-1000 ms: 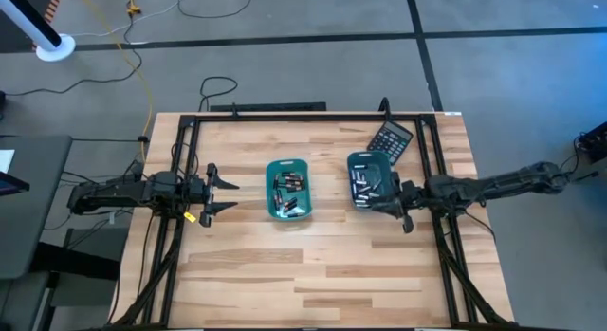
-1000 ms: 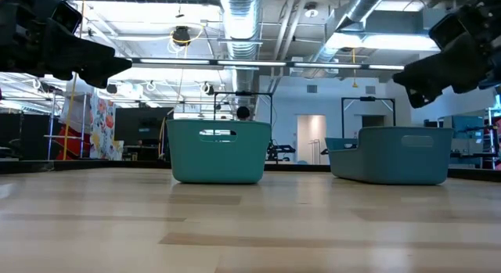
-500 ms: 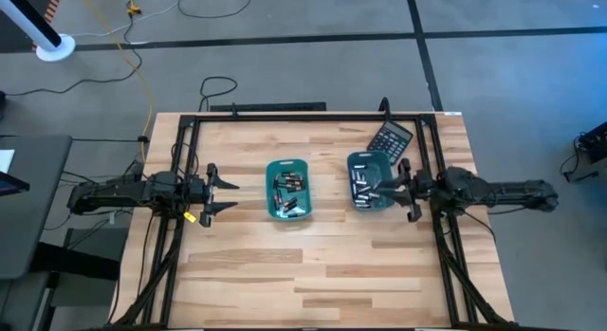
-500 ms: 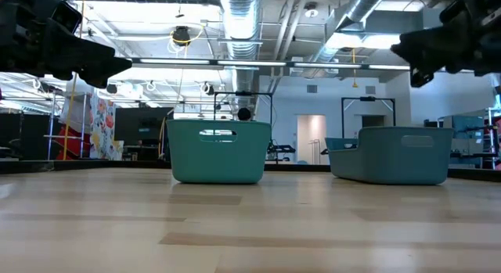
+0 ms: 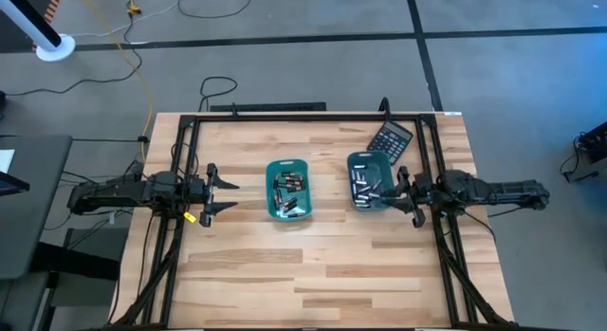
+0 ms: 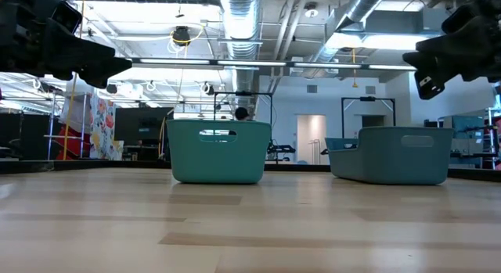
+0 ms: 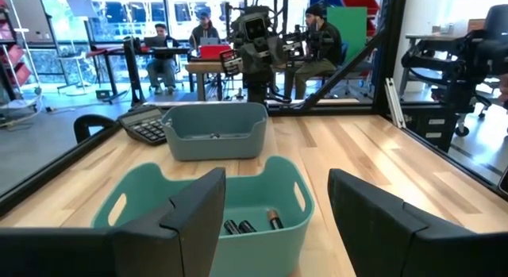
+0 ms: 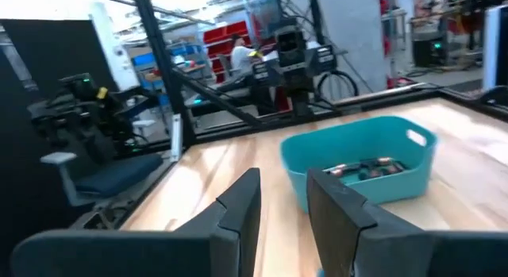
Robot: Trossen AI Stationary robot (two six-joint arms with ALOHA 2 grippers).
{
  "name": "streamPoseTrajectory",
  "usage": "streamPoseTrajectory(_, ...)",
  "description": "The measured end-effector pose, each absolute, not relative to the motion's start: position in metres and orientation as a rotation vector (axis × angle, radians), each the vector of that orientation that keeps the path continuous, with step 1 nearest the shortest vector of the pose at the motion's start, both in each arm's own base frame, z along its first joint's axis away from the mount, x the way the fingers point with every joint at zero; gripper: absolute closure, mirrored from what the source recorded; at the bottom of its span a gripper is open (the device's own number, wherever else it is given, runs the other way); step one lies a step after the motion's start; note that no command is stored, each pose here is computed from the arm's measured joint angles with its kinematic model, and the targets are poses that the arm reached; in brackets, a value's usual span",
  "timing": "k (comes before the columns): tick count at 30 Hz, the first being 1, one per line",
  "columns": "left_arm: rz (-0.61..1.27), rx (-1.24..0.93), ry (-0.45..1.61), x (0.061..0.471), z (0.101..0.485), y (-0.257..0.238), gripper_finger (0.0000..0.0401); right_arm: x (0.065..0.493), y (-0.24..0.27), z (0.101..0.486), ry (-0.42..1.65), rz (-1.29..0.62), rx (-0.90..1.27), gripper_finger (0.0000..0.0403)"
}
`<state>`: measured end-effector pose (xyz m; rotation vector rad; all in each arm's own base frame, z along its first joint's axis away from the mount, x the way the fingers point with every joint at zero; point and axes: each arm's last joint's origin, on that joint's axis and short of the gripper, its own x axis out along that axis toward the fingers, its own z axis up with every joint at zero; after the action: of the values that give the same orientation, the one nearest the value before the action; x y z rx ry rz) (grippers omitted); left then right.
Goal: Sort batteries
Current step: Return to Home Position
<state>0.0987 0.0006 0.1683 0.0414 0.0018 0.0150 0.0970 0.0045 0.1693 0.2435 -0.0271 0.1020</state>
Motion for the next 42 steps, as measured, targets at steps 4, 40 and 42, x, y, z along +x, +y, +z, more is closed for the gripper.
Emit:
streamPoseTrajectory(4, 0.016, 0.041, 0.002, 0.0987, 0.1683, 0.0007, 0.0184, 0.0970, 0.0064, 0.1691, -0.023, 0.121, 0.238, 0.0281)
streamPoseTrajectory(40, 0.016, 0.041, 0.002, 0.0987, 0.1683, 0.0007, 0.0183, 0.0986, 0.0067, 0.1662, 0.010, 0.106, 0.254, 0.0281)
streamPoseTrajectory(42, 0.016, 0.041, 0.002, 0.0987, 0.1682, 0.0007, 0.0183, 0.0986, 0.0067, 0.1662, 0.010, 0.106, 0.254, 0.0281)
